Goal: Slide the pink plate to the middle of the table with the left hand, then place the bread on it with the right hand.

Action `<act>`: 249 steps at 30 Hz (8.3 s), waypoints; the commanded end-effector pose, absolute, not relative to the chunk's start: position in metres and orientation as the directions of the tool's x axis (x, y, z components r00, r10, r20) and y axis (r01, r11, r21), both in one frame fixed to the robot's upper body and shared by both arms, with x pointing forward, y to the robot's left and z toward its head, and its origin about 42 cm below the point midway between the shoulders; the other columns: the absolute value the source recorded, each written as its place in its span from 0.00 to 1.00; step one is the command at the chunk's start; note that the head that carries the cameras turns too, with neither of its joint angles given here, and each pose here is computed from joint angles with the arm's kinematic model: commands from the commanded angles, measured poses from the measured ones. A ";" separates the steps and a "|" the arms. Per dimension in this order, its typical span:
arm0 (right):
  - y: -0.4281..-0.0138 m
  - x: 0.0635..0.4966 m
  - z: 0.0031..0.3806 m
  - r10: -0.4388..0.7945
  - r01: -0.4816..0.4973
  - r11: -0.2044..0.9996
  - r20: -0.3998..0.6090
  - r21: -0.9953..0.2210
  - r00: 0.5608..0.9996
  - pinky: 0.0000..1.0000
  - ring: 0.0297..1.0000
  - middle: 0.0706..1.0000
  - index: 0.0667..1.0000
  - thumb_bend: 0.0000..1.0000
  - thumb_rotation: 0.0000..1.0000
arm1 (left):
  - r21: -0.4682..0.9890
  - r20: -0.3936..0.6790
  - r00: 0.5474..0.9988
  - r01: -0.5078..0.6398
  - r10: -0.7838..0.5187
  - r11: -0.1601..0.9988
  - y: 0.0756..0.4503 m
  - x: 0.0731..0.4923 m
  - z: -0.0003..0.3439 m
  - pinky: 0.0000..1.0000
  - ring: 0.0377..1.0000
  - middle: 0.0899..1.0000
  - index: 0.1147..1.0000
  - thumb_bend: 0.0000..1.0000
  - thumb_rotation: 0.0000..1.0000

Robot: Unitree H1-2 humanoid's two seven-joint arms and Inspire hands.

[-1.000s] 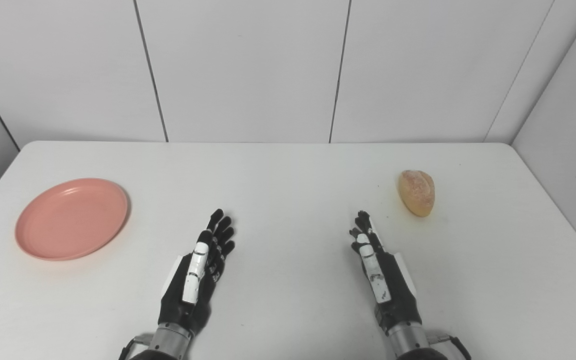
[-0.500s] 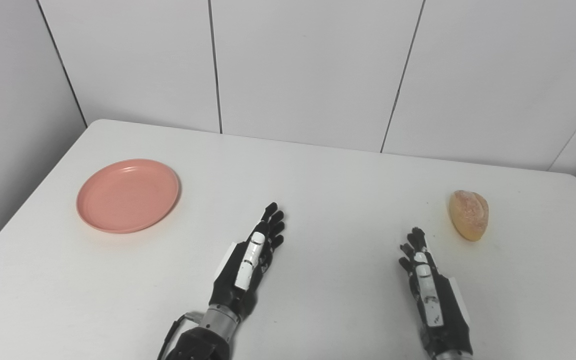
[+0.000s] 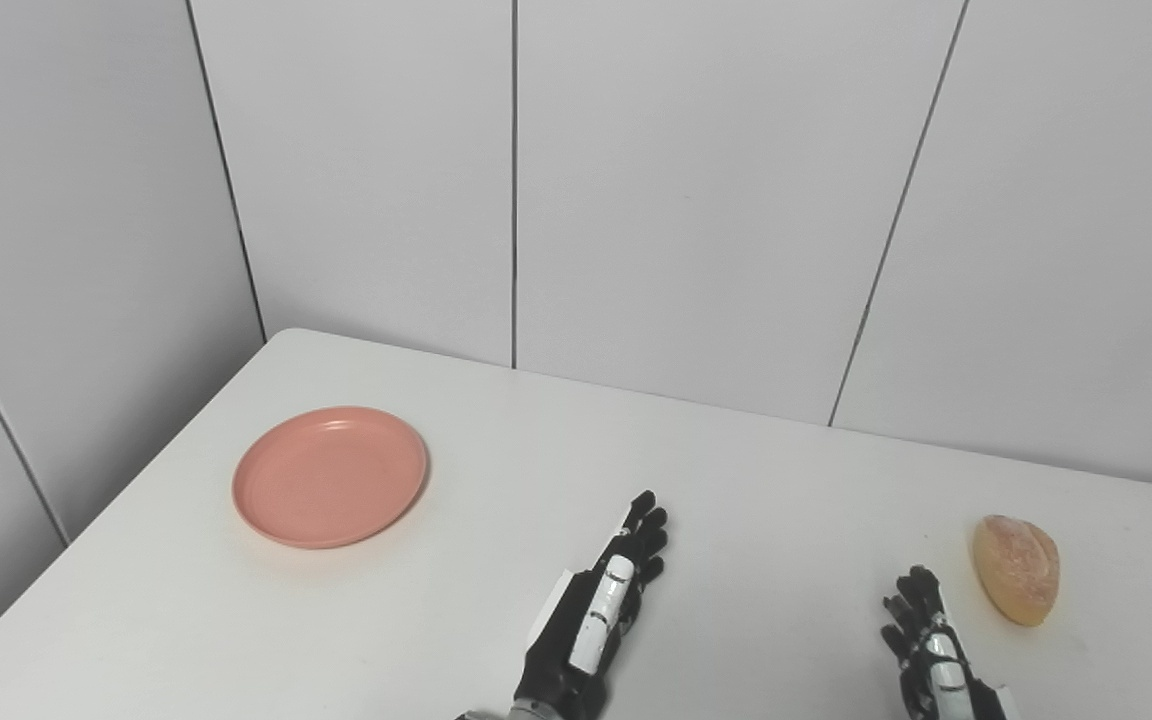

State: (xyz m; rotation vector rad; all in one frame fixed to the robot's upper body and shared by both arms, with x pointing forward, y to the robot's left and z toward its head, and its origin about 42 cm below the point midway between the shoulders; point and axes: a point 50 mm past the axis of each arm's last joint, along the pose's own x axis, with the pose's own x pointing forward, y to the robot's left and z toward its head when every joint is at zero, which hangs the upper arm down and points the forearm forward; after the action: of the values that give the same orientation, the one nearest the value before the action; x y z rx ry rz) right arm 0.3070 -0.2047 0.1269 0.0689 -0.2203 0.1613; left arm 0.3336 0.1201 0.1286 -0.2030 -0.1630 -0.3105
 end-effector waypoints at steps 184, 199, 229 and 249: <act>-0.225 0.300 0.141 0.153 -0.170 0.982 0.199 0.076 0.968 1.00 1.00 1.00 1.00 0.17 1.00 | -0.221 0.276 0.894 -0.298 0.352 0.929 0.483 0.412 0.299 0.99 0.96 0.94 0.93 0.39 1.00; -0.231 0.302 0.140 0.150 -0.169 0.982 0.201 0.084 0.968 1.00 1.00 1.00 1.00 0.20 1.00 | -0.257 0.235 0.892 -0.325 0.385 0.910 0.497 0.402 0.282 1.00 0.96 0.96 0.94 0.37 1.00; -0.232 0.303 0.139 0.151 -0.170 0.982 0.202 0.080 0.968 1.00 1.00 1.00 1.00 0.23 1.00 | -0.350 0.145 0.911 -0.317 0.385 0.881 0.481 0.407 0.227 1.00 0.96 0.95 0.94 0.34 1.00; -0.233 0.303 0.140 0.150 -0.170 0.982 0.209 0.081 0.966 1.00 1.00 1.00 1.00 0.24 1.00 | -0.346 0.095 0.921 -0.325 0.378 0.880 0.473 0.412 0.204 0.98 0.94 0.94 0.93 0.34 1.00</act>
State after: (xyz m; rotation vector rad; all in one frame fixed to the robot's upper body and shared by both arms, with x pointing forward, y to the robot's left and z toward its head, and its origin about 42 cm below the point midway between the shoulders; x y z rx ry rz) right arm 0.2984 -0.2311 0.1269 0.1023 -0.1444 0.1527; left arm 0.4060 0.4672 0.1849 -0.3608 -0.0997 0.3822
